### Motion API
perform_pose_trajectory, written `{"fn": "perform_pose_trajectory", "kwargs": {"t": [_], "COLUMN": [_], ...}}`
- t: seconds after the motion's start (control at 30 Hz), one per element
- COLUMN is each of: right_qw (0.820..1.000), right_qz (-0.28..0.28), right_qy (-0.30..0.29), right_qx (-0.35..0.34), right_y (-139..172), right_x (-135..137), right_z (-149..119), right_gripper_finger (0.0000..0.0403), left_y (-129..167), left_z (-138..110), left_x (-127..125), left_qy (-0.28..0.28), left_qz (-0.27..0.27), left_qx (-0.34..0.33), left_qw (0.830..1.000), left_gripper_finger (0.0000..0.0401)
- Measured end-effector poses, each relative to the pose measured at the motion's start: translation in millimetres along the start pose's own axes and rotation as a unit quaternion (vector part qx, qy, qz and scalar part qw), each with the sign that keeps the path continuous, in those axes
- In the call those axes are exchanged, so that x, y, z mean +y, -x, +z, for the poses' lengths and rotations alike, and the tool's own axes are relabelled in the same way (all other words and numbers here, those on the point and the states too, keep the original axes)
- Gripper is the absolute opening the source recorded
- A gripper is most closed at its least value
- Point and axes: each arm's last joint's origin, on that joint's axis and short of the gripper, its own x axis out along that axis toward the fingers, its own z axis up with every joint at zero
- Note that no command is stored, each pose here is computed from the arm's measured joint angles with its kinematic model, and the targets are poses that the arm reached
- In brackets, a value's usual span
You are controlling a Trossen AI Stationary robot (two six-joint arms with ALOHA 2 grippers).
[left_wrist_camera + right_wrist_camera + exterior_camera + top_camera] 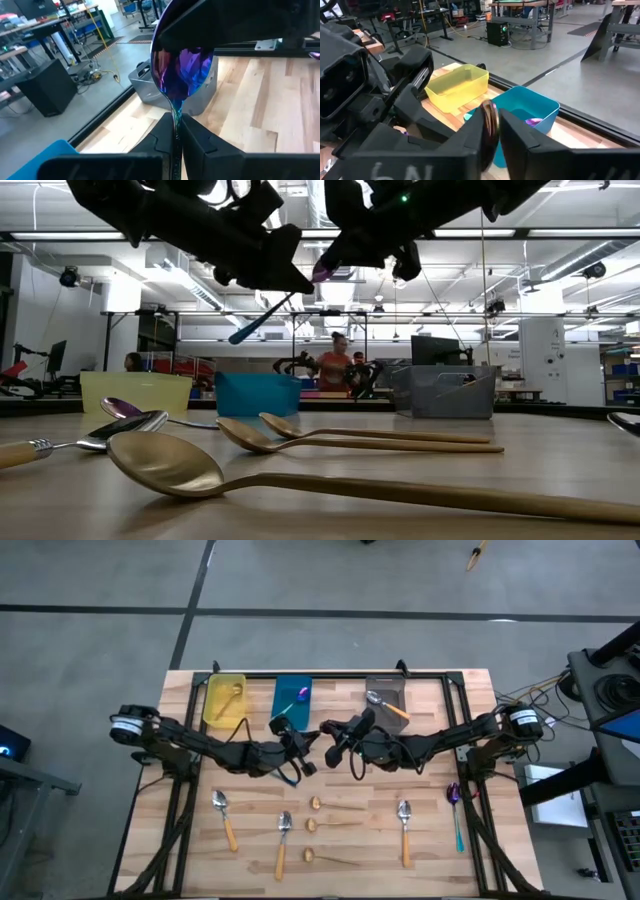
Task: Sort silverware by color (type)
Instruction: Put the blue spoon into the blue bin
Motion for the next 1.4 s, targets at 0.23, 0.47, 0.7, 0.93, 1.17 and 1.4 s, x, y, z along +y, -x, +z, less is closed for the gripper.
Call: {"fn": "perform_pose_trajectory", "kwargs": {"t": [0.23,0.47,0.7,0.93,1.17,1.4], "right_qw": [1.0,1.0,0.997,0.991,0.981,0.974], "right_qz": [-0.005,-0.014,-0.033,-0.054,-0.074,-0.081], "right_qy": [0.009,0.024,0.059,0.097,0.138,0.171], "right_qx": [-0.007,-0.004,0.035,0.08,0.118,0.125], "right_y": [3,15,35,49,49,46], "right_x": [-2,-13,-34,-53,-59,-63], "right_z": [6,26,44,50,41,41], "right_gripper_finger": [0.0125,0.0169,0.0175,0.0176,0.0176,0.0176], "left_y": [7,14,4,-31,-63,-82], "left_z": [5,10,28,39,30,17], "left_x": [9,41,99,150,177,174], "left_qy": [0.028,0.063,0.128,0.118,0.097,0.08], "left_qz": [0.003,0.039,0.03,0.019,0.035,0.032], "left_qx": [0.018,0.069,0.166,0.297,0.416,0.488], "left_qw": [0.999,0.995,0.977,0.947,0.903,0.869], "left_gripper_finger": [0.0002,0.0001,0.0001,0.0,0.0,0.0]}}
